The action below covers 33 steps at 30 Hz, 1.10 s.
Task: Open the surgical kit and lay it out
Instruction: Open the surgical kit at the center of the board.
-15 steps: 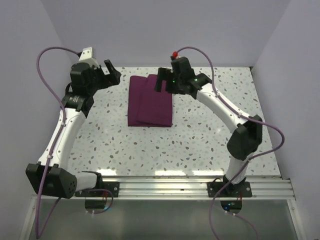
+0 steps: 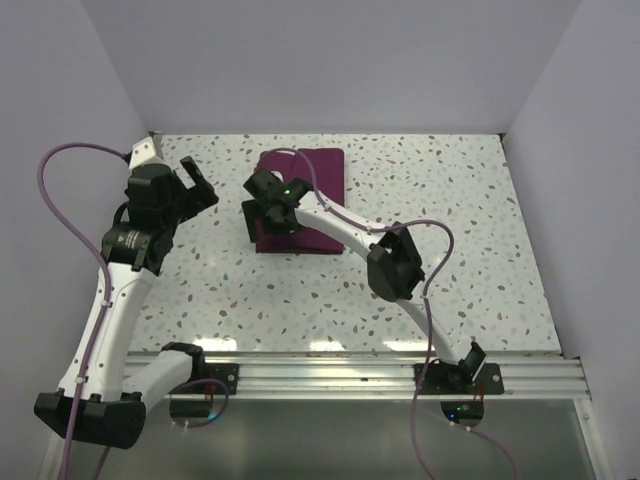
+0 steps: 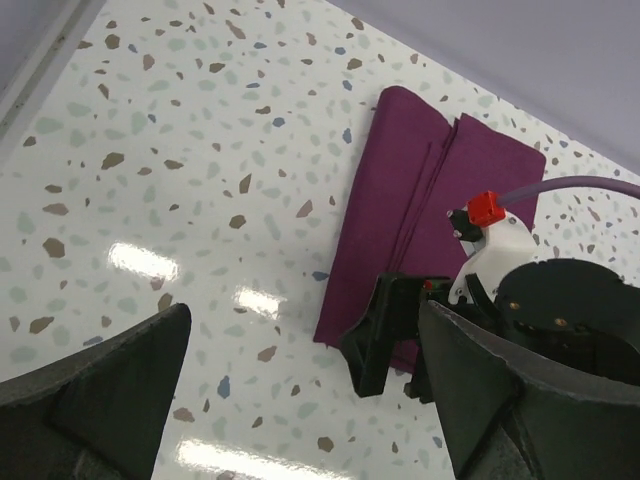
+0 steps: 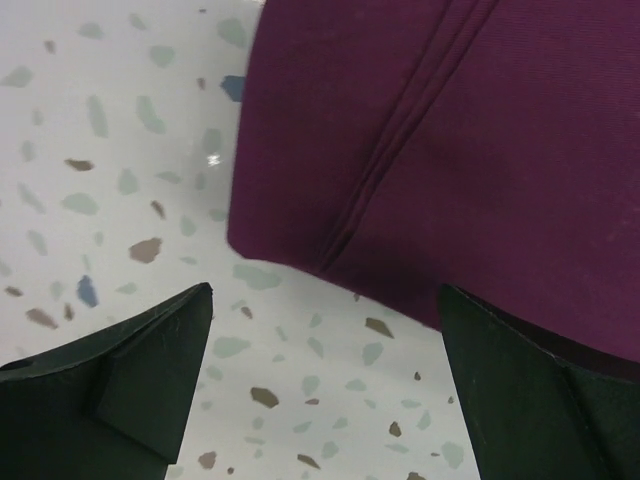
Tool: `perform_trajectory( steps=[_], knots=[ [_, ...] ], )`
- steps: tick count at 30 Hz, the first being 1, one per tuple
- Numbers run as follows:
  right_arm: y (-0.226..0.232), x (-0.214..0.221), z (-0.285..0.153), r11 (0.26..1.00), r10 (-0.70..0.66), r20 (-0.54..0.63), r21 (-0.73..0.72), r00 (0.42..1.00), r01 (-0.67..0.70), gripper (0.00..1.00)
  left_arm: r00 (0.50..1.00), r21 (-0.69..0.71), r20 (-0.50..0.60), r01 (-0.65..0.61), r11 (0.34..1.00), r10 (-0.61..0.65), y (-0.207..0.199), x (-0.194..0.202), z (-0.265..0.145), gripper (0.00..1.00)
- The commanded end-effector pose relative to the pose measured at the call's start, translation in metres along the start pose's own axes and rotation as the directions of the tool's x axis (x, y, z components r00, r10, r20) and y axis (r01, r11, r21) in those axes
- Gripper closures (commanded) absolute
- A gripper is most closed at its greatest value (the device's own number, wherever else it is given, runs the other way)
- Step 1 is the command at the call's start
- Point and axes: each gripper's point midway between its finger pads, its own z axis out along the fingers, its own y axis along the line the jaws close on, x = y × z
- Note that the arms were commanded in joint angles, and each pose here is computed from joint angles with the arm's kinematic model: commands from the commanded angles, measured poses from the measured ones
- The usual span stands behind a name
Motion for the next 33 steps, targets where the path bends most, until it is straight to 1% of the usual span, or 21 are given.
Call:
perform_trajectory(
  steps=[1,3,5,7,9,10,13,19,20,21,25,26,27,28,29,30,31,32,33],
  knots=[
    [-0.014,-0.024,-0.009,0.998,0.039,0.072,0.056,0.997,-0.043,0.02,1.000,-0.085,0.015,-0.019,0.996,0.021,0.018,0.004,-0.016,0.00],
    [-0.018,-0.019,0.004,0.996,0.041,0.064,0.081,0.997,-0.046,0.02,0.998,-0.087,0.018,-0.053,0.995,0.055,0.016,0.005,-0.020,0.00],
    [-0.023,-0.017,0.013,0.993,0.040,0.066,0.109,0.997,-0.048,0.05,0.996,-0.113,0.041,-0.076,0.991,0.081,0.019,0.000,-0.025,0.00],
    [-0.026,-0.013,0.024,0.990,0.041,0.058,0.129,0.997,-0.048,0.11,0.993,-0.118,0.050,-0.097,0.988,0.104,0.017,0.000,-0.027,0.00],
    [-0.028,-0.010,0.030,0.989,0.042,0.053,0.140,0.998,-0.049,0.21,0.990,-0.109,0.050,-0.125,0.986,0.131,0.012,0.002,-0.029,0.00],
    [-0.029,-0.007,0.035,0.988,0.042,0.045,0.147,0.998,-0.048,0.31,0.989,-0.115,0.057,-0.131,0.985,0.138,0.011,0.001,-0.029,0.00],
    [-0.035,0.002,0.042,0.983,0.042,0.022,0.177,0.999,-0.045,0.43,0.982,-0.120,0.075,-0.163,0.979,0.172,0.008,-0.001,-0.033,0.00],
    [-0.041,0.008,0.041,0.980,0.019,-0.006,0.200,1.000,-0.017,0.74,0.974,-0.147,0.094,-0.190,0.971,0.205,0.006,-0.003,-0.033,0.00],
    [-0.041,0.003,0.036,0.980,0.019,0.005,0.199,1.000,-0.020,0.83,0.975,-0.140,0.091,-0.191,0.972,0.205,0.005,-0.002,-0.033,0.00],
    [-0.041,-0.001,0.031,0.980,0.020,0.016,0.199,1.000,-0.023,0.87,0.975,-0.137,0.086,-0.194,0.971,0.207,0.003,-0.001,-0.031,0.00],
    [-0.046,-0.036,-0.006,0.981,0.030,0.112,0.188,0.993,-0.051,0.94,0.970,-0.128,0.066,-0.225,0.966,0.235,-0.006,-0.003,-0.025,0.00],
    [-0.050,-0.054,-0.031,0.981,0.048,0.164,0.177,0.985,-0.077,0.96,0.964,-0.122,0.064,-0.249,0.961,0.258,-0.010,-0.004,-0.023,0.00],
    [-0.055,-0.062,-0.041,0.980,0.054,0.189,0.178,0.981,-0.088,0.99,0.960,-0.114,0.071,-0.262,0.958,0.271,-0.018,-0.010,-0.020,0.00],
    [-0.065,-0.067,-0.050,0.975,0.053,0.212,0.202,0.976,-0.097,1.00,0.954,-0.099,0.075,-0.282,0.954,0.290,-0.026,-0.013,-0.019,0.00],
    [-0.079,-0.075,-0.061,0.969,0.071,0.234,0.215,0.970,-0.123,1.00,0.939,-0.084,0.076,-0.328,0.941,0.335,-0.033,-0.014,-0.017,0.00],
    [-0.087,-0.088,-0.092,0.967,0.088,0.287,0.204,0.954,-0.151,1.00,0.935,-0.074,0.087,-0.339,0.938,0.344,-0.045,-0.023,-0.014,0.00],
    [-0.103,-0.083,-0.093,0.959,0.091,0.281,0.234,0.955,-0.160,1.00,0.930,-0.064,0.089,-0.351,0.934,0.356,-0.052,-0.026,-0.011,0.00],
    [-0.126,-0.088,-0.102,0.944,0.111,0.302,0.267,0.947,-0.196,1.00,0.918,-0.049,0.088,-0.384,0.922,0.387,-0.060,-0.027,-0.009,0.00],
    [-0.143,-0.083,-0.122,0.935,0.124,0.317,0.280,0.940,-0.218,1.00,0.913,-0.030,0.086,-0.397,0.917,0.398,-0.074,-0.030,-0.001,0.00]
  ],
)
